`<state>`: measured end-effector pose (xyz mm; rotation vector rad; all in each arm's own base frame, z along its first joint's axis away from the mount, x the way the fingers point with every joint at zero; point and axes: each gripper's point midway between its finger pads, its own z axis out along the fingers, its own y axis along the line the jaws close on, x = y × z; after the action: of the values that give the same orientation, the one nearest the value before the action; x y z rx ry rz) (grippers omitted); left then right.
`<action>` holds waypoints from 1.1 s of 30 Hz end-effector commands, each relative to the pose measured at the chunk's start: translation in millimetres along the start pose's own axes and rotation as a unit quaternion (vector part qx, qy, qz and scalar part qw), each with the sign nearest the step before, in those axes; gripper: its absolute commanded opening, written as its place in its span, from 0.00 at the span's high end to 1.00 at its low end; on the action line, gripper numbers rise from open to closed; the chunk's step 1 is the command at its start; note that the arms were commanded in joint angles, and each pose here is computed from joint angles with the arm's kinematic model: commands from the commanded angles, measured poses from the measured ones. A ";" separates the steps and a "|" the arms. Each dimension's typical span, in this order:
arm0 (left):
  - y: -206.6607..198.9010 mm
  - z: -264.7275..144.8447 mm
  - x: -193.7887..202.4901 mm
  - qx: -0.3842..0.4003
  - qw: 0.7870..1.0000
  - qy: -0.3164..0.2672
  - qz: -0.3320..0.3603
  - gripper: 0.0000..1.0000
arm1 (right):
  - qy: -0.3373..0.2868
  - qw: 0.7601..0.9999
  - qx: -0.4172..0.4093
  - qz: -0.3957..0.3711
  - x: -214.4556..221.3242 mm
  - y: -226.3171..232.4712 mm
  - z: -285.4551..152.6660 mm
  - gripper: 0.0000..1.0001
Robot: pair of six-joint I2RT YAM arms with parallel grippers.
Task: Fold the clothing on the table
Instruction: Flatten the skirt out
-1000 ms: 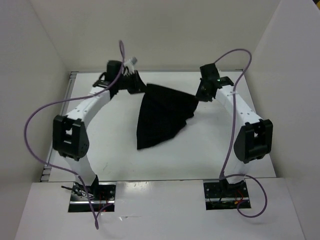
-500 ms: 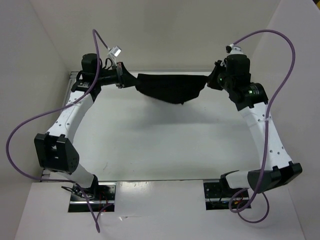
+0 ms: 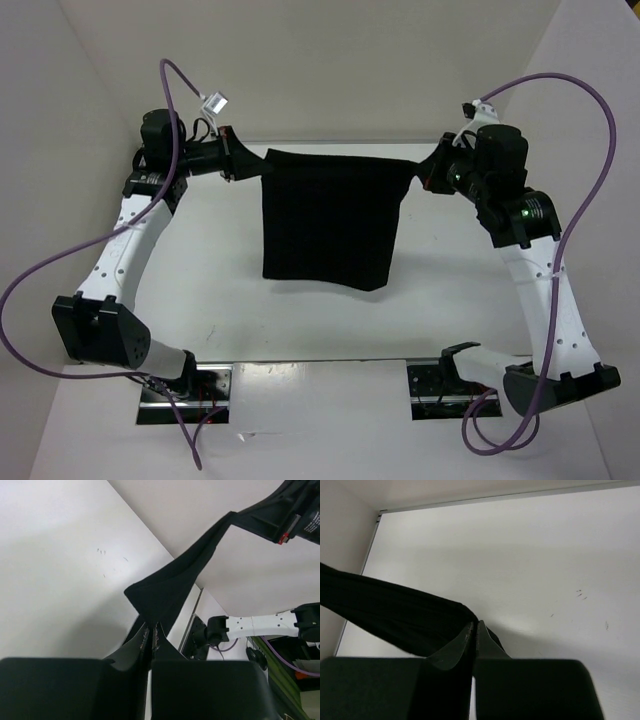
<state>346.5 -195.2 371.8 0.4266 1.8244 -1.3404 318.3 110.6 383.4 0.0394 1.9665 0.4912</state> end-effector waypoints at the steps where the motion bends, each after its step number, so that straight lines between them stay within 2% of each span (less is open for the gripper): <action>1: 4.0 -11.0 -10.0 -0.026 0.999 -0.022 0.016 1.00 | -0.034 0.996 0.081 0.012 -16.5 -37.3 1.2 1.00; 3: -6.7 -11.8 -5.8 0.004 1.000 -0.008 0.015 1.00 | -0.010 1.000 0.012 0.003 -8.9 -16.0 1.3 1.00; 5: -22.7 -17.6 -4.1 0.022 0.999 -0.009 0.032 1.00 | -0.017 0.999 -0.036 -0.016 -10.3 4.0 -16.0 1.00; 7: -45.2 -28.2 1.1 0.033 0.999 -0.019 0.037 1.00 | -0.026 0.998 -0.046 -0.025 -12.0 11.6 -31.9 1.00; 12: -102.2 -58.4 14.6 0.048 0.995 -0.041 0.075 1.00 | 0.001 0.995 -0.091 -0.038 14.9 27.3 -61.4 1.00; 18: -145.1 -84.0 34.9 0.055 0.993 -0.072 0.070 1.00 | 0.006 0.991 -0.131 -0.034 31.5 42.7 -107.5 1.00; 21: -149.4 -86.7 39.5 0.051 0.993 -0.080 0.063 1.00 | 0.014 0.991 -0.134 -0.027 36.8 43.8 -113.1 1.00; 25: -114.7 -73.3 39.5 0.021 0.997 -0.076 0.023 1.00 | 0.048 0.993 -0.106 0.001 50.2 30.7 -77.2 1.00; 28: -52.5 -51.5 47.5 -0.028 0.998 -0.059 -0.019 1.00 | 0.086 0.993 -0.080 0.017 70.3 13.5 -26.7 1.00; 31: 35.8 -15.1 65.6 -0.091 0.993 -0.016 -0.077 1.00 | 0.124 0.990 -0.060 0.026 92.0 -2.9 27.1 1.00; 33: 70.8 0.0 65.3 -0.116 0.991 -0.007 -0.073 1.00 | 0.142 0.989 -0.040 0.025 102.8 -16.5 65.0 1.00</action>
<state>311.8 -184.6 320.9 0.2018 1.9322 -1.3320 287.6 142.7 291.8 -0.0713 2.2258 0.7098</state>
